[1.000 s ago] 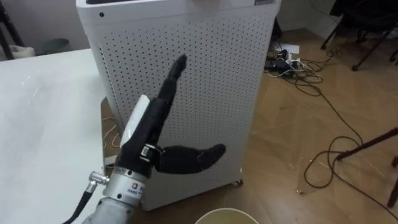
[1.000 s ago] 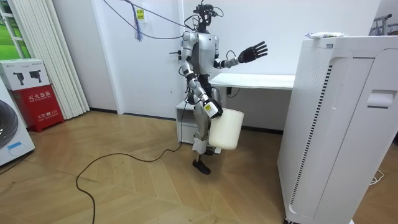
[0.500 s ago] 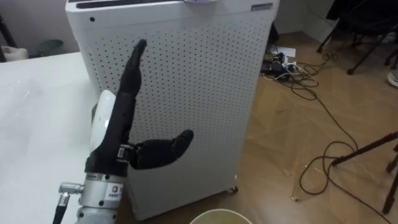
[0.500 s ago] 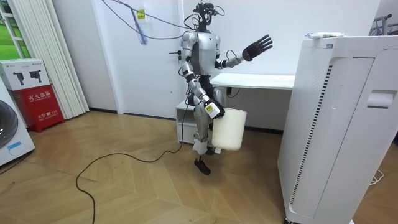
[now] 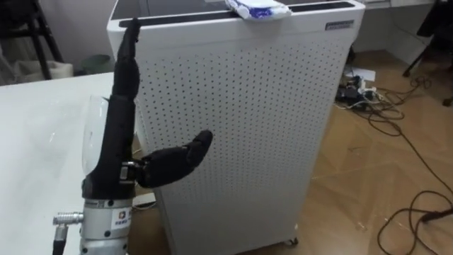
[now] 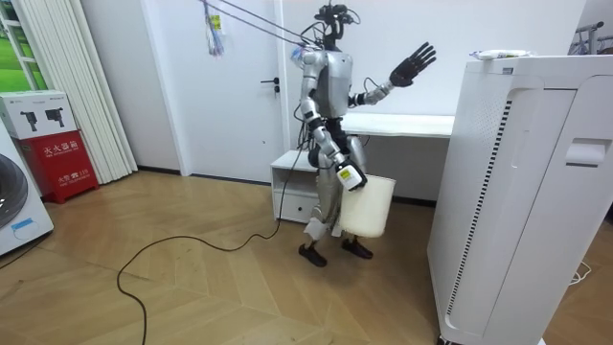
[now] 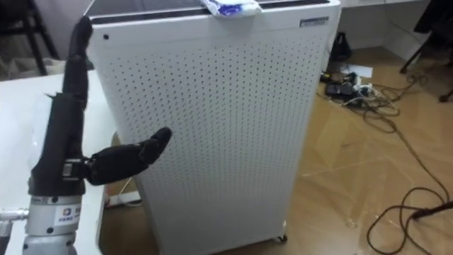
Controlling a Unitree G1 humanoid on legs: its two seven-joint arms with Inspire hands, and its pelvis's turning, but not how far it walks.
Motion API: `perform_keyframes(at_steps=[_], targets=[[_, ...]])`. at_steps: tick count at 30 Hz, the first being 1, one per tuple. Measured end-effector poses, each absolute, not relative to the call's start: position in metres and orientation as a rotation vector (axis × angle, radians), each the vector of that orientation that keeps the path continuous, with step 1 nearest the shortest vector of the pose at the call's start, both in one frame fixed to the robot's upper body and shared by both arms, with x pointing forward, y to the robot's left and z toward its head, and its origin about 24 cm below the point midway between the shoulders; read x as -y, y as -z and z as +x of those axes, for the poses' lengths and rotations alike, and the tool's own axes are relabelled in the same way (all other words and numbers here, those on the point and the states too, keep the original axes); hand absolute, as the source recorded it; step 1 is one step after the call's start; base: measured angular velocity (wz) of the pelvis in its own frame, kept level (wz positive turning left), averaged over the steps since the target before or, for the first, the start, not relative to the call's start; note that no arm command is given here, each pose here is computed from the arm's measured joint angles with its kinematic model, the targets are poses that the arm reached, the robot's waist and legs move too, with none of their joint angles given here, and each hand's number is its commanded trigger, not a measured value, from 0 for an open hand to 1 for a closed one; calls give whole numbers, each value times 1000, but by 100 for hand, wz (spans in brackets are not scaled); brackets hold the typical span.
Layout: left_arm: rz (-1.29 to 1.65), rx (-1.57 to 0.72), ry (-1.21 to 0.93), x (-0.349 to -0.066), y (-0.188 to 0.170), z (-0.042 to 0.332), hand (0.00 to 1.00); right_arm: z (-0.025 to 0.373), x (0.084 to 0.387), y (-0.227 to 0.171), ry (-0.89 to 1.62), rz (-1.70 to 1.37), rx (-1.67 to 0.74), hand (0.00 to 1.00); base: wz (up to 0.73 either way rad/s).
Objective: Pick garbage
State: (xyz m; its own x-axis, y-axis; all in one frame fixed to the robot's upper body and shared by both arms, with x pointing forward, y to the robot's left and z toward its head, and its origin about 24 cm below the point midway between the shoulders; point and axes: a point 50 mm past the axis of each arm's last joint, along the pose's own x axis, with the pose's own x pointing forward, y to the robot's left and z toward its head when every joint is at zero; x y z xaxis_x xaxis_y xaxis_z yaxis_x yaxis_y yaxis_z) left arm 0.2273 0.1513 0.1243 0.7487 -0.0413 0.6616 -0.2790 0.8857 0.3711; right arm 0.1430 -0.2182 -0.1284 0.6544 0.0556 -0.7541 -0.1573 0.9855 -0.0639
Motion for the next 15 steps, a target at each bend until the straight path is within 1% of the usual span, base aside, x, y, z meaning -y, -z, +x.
perform_keyframes(at_steps=[5,8,11,15], targets=[[516,753,-127,-151,-128,227,0,152,209,124,-148,-114,-811,100,-23],[504,794,-138,-149,-133,227,0,153,206,125,-151,-118,-807,100,9],[491,846,-178,-151,-141,230,0,160,206,119,-159,-122,-771,100,35],[495,858,-178,-151,-143,230,0,164,202,115,-182,-120,-743,100,25]])
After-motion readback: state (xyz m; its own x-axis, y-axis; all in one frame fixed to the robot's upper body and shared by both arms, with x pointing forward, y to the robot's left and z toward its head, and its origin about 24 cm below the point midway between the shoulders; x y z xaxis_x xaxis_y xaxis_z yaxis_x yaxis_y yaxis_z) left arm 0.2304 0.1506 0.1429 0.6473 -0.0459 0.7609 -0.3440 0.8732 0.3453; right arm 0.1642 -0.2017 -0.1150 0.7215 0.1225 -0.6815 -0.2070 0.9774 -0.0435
